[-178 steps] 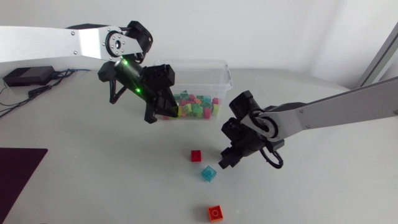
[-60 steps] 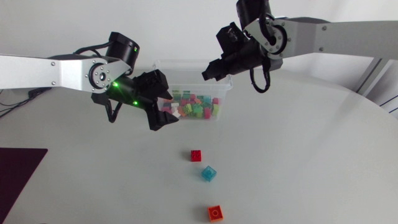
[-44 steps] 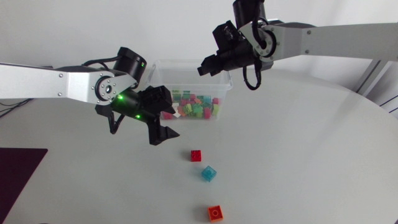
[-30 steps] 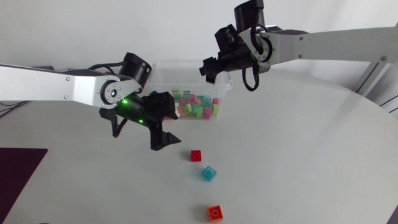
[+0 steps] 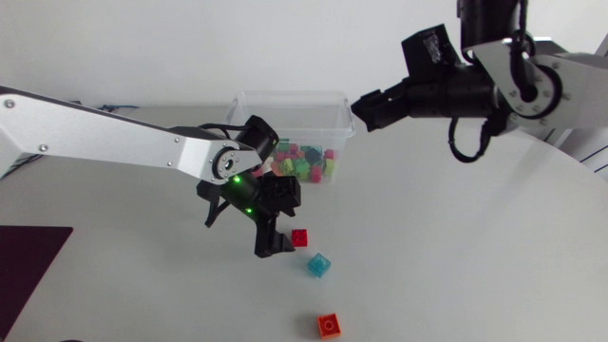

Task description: Place the duplo bricks in the container

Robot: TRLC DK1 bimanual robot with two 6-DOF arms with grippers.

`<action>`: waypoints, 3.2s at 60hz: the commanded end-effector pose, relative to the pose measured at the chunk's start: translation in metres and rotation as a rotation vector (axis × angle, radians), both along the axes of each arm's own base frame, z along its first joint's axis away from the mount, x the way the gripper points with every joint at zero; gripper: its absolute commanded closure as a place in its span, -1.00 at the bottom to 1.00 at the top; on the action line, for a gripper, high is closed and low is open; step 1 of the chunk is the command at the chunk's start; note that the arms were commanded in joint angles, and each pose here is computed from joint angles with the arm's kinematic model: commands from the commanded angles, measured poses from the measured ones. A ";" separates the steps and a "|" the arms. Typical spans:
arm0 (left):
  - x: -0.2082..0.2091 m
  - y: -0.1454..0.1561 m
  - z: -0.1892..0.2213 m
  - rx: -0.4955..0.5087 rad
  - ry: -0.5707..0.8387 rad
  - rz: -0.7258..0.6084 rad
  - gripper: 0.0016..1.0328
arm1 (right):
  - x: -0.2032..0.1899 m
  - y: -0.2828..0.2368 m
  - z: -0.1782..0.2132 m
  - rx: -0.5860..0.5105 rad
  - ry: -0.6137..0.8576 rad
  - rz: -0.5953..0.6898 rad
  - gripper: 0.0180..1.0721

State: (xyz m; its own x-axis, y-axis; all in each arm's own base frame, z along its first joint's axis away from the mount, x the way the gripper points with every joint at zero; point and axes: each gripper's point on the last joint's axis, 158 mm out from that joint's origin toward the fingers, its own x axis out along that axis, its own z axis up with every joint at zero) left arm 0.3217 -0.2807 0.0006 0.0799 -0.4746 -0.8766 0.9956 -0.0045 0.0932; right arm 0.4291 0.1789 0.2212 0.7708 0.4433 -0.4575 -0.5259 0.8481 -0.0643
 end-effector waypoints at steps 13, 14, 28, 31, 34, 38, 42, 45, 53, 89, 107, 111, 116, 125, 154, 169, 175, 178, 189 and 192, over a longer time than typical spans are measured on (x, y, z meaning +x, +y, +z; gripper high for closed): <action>0.013 -0.016 -0.020 0.096 0.026 -0.015 -0.80 | -0.056 -0.016 -0.067 -0.064 0.145 0.036 -0.91; 0.013 -0.016 -0.021 0.101 0.030 -0.013 -0.79 | -0.057 -0.016 -0.069 -0.065 0.149 0.038 -0.91; 0.009 -0.014 -0.035 0.175 0.091 -0.009 -0.58 | -0.074 -0.012 -0.090 -0.083 0.201 0.064 -0.91; 0.006 -0.013 -0.038 0.186 0.099 -0.011 -0.58 | -0.078 -0.010 -0.093 -0.088 0.208 0.073 -0.91; 0.005 -0.013 -0.040 0.190 0.103 -0.010 -0.50 | -0.083 -0.008 -0.096 -0.094 0.222 0.082 -0.90; 0.005 -0.014 -0.041 0.194 0.113 -0.002 -0.27 | -0.090 -0.005 -0.101 -0.102 0.238 0.093 -0.89; 0.005 -0.014 -0.044 0.197 0.119 0.002 -0.05 | -0.099 -0.003 -0.110 -0.115 0.262 0.106 -0.83; 0.004 -0.014 -0.044 0.198 0.121 0.003 0.15 | -0.106 -0.003 -0.117 -0.127 0.280 0.114 -0.81; 0.006 -0.014 -0.044 0.196 0.126 0.021 0.68 | -0.126 0.002 -0.135 -0.182 0.329 0.148 -0.81; 0.042 0.038 0.062 0.109 0.019 0.183 0.69 | -0.168 0.054 -0.211 -0.396 0.507 0.280 -0.78; 0.075 0.042 0.119 -0.036 -0.053 0.291 0.68 | -0.166 0.069 -0.229 -0.437 0.574 0.292 -0.72; 0.081 0.042 0.126 -0.064 -0.067 0.315 0.68 | -0.167 0.070 -0.236 -0.451 0.596 0.294 -0.72; 0.093 0.040 0.138 -0.104 -0.097 0.350 0.68 | -0.166 0.071 -0.243 -0.461 0.616 0.290 -0.70; 0.116 0.042 0.160 -0.177 -0.147 0.418 0.68 | -0.165 0.073 -0.251 -0.478 0.644 0.287 -0.64; 0.178 0.042 0.192 -0.361 -0.238 0.591 0.65 | -0.164 0.079 -0.268 -0.515 0.682 0.295 0.65; 0.206 0.046 0.190 -0.410 -0.252 0.672 0.62 | -0.150 0.071 -0.240 -0.481 0.645 0.268 0.75; 0.220 0.052 0.189 -0.427 -0.273 0.720 0.59 | -0.141 0.067 -0.223 -0.457 0.624 0.250 0.75; 0.224 0.055 0.187 -0.429 -0.275 0.735 0.33 | -0.137 0.068 -0.214 -0.448 0.608 0.250 0.75; 0.241 0.070 0.187 -0.440 -0.345 0.821 -0.92 | -0.114 0.069 -0.178 -0.392 0.538 0.222 0.75; 0.244 0.076 0.190 -0.440 -0.360 0.849 -0.92 | -0.105 0.069 -0.164 -0.368 0.507 0.209 0.75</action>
State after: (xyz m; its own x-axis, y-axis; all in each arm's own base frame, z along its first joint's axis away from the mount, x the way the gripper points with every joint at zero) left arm 0.5578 -0.2130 0.1901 0.7429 -0.4361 -0.5078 0.6047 0.7626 0.2298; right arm 0.3104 0.2471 0.0306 0.2854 0.2744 -0.9183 -0.7282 0.6851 -0.0216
